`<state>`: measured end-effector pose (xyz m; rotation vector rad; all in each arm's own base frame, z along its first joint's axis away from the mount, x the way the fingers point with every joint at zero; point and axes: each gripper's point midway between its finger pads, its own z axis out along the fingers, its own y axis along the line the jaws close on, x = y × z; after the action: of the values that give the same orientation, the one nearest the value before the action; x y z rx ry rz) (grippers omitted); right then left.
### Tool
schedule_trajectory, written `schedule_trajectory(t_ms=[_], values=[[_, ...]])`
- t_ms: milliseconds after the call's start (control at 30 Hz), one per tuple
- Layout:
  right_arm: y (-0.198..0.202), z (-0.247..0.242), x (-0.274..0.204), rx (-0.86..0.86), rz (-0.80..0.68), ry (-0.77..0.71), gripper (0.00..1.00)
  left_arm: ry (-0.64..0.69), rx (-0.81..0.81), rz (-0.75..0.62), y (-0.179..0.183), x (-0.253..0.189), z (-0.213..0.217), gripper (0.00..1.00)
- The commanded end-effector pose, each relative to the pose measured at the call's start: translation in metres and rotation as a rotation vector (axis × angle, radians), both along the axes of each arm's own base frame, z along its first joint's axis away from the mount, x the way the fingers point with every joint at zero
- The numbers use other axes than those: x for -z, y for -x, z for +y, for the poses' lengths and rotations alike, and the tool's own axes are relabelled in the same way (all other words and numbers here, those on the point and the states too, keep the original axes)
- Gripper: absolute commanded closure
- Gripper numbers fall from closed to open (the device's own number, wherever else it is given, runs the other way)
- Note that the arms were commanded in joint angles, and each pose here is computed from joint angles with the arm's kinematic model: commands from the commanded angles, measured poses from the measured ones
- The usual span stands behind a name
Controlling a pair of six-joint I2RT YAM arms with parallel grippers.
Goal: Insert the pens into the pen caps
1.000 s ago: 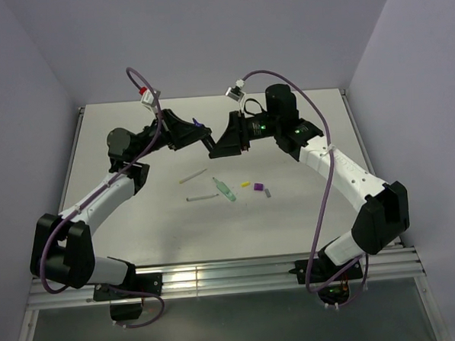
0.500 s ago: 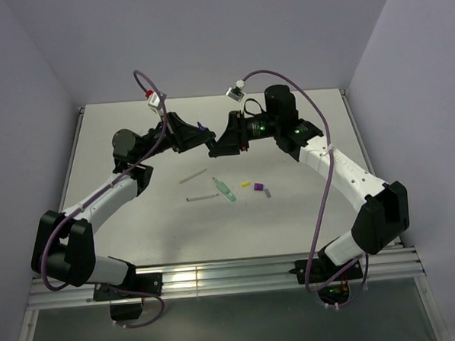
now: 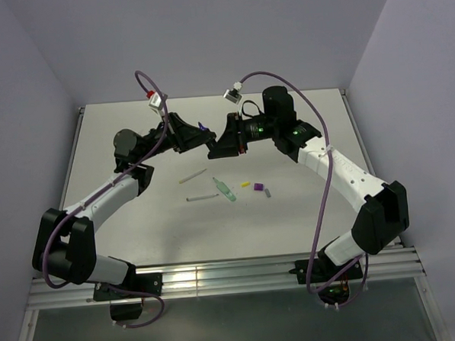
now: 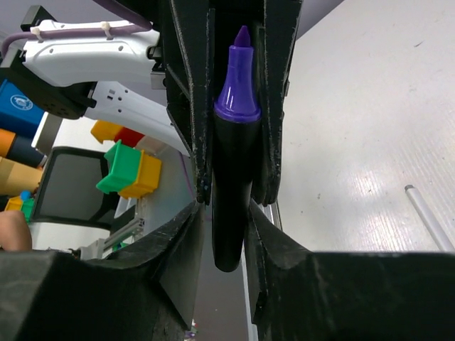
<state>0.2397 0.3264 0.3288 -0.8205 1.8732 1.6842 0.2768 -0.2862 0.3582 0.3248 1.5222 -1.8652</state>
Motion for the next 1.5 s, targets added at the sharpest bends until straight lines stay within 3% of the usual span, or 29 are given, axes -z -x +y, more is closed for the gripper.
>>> schedule_trajectory(t_ms=[0, 300, 400, 433, 467, 567, 800, 833, 867, 900, 933, 1000, 1033, 1100, 1133, 1233, 1267, 1333, 1467], values=[[0.013, 0.000, -0.020, -0.052, -0.070, -0.050, 0.65, 0.025, -0.005, -0.080, 0.000, -0.015, -0.001, 1.00], [0.011, 0.002, -0.019, -0.060, -0.059, -0.051, 0.74, 0.017, -0.005, -0.086, -0.001, -0.014, -0.002, 1.00], [0.013, 0.002, -0.021, -0.073, -0.058, -0.056, 0.89, 0.012, -0.005, -0.084, -0.002, -0.012, -0.002, 0.97], [0.014, 0.001, -0.022, -0.075, -0.062, -0.058, 1.00, 0.006, -0.005, -0.071, -0.002, -0.010, -0.002, 0.93], [0.015, 0.001, -0.022, -0.073, -0.062, -0.059, 1.00, -0.001, -0.005, -0.072, -0.003, -0.009, -0.003, 0.77], [0.013, -0.003, -0.024, -0.051, -0.063, -0.059, 1.00, -0.040, -0.003, -0.089, -0.006, -0.009, -0.004, 0.54], [-0.024, -0.056, -0.013, 0.150, -0.023, -0.041, 1.00, -0.212, -0.204, -0.246, -0.053, -0.038, 0.044, 0.29], [-0.034, -0.069, -0.010, 0.196, -0.027, -0.036, 1.00, -0.245, -0.221, -0.269, -0.056, -0.039, 0.049, 0.28], [-0.034, -0.077, -0.004, 0.228, -0.015, -0.016, 1.00, -0.308, -0.260, -0.396, -0.062, -0.041, 0.054, 0.28], [-0.037, -0.084, 0.000, 0.253, -0.012, 0.002, 1.00, -0.371, -0.259, -0.379, -0.060, -0.037, 0.056, 0.27], [-0.048, -0.097, 0.006, 0.304, -0.061, 0.031, 1.00, -0.406, -0.267, -0.423, -0.061, -0.036, 0.056, 0.27], [-0.049, -0.114, 0.020, 0.353, -0.017, 0.097, 1.00, -0.515, -0.248, -0.559, -0.060, -0.029, 0.049, 0.24], [-0.052, -0.123, 0.027, 0.367, -0.042, 0.122, 1.00, -0.604, -0.224, -0.488, -0.058, -0.005, 0.047, 0.25], [-0.057, -0.153, 0.047, 0.445, 0.029, 0.193, 1.00, -0.690, -0.156, -0.592, -0.056, 0.010, 0.027, 0.26], [-0.060, -0.165, 0.055, 0.462, -0.004, 0.232, 1.00, -0.742, -0.104, -0.564, -0.048, 0.028, 0.023, 0.27], [-0.068, -0.213, 0.080, 0.581, 0.031, 0.368, 1.00, -0.883, 0.042, -0.645, -0.040, 0.062, -0.001, 0.27], [-0.068, -0.230, 0.090, 0.627, 0.077, 0.443, 1.00, -0.935, 0.065, -0.692, -0.053, 0.067, -0.010, 0.27], [-0.067, -0.259, 0.105, 0.677, 0.140, 0.516, 1.00, -0.994, 0.187, -0.680, -0.043, 0.086, -0.023, 0.30], [-0.064, -0.305, 0.130, 0.748, 0.221, 0.618, 1.00, -1.047, 0.285, -0.637, -0.067, 0.117, -0.053, 0.33]])
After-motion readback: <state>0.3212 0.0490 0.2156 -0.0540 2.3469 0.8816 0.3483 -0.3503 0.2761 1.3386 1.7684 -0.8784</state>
